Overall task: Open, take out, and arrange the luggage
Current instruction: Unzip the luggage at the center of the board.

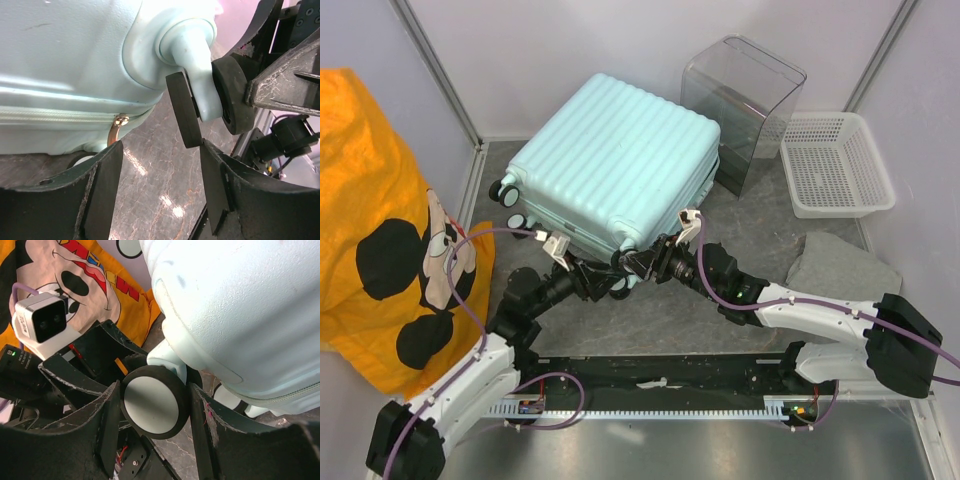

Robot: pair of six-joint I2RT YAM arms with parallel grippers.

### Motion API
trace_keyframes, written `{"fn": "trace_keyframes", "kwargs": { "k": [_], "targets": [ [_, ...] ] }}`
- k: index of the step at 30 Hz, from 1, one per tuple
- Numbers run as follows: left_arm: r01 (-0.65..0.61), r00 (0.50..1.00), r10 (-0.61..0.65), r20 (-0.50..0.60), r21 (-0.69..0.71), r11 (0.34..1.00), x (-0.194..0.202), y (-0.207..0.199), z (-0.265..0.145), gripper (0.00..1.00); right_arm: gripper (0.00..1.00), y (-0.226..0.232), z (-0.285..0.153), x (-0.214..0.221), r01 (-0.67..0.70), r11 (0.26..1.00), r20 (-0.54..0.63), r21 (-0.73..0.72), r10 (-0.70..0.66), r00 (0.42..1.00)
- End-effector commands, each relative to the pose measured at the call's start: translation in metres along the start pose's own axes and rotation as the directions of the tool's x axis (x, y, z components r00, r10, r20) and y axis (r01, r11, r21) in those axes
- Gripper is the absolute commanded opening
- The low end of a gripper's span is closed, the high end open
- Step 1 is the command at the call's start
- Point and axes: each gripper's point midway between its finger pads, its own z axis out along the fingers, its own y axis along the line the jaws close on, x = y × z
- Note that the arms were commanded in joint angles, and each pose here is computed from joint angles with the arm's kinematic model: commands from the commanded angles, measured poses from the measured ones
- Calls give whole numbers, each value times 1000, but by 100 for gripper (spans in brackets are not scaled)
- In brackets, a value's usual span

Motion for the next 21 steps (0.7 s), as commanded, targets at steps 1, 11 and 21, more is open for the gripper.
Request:
{"fn": "trace_keyframes", "kwargs": {
  "k": [1, 11, 21],
  "targets": [
    [66, 996, -81, -34, -316, 947, 37, 66, -23, 67, 21, 35, -9, -67, 12, 997, 221, -78, 5, 975],
    [165, 985, -172, 15, -380, 910, 35, 68, -33, 65, 21, 33, -11, -67, 16, 997, 223, -73, 0, 975],
    [60, 997, -66, -46, -122, 991, 14, 34, 10, 65, 25, 32, -11, -61, 17, 997, 201, -75, -1, 980]
  ]
}}
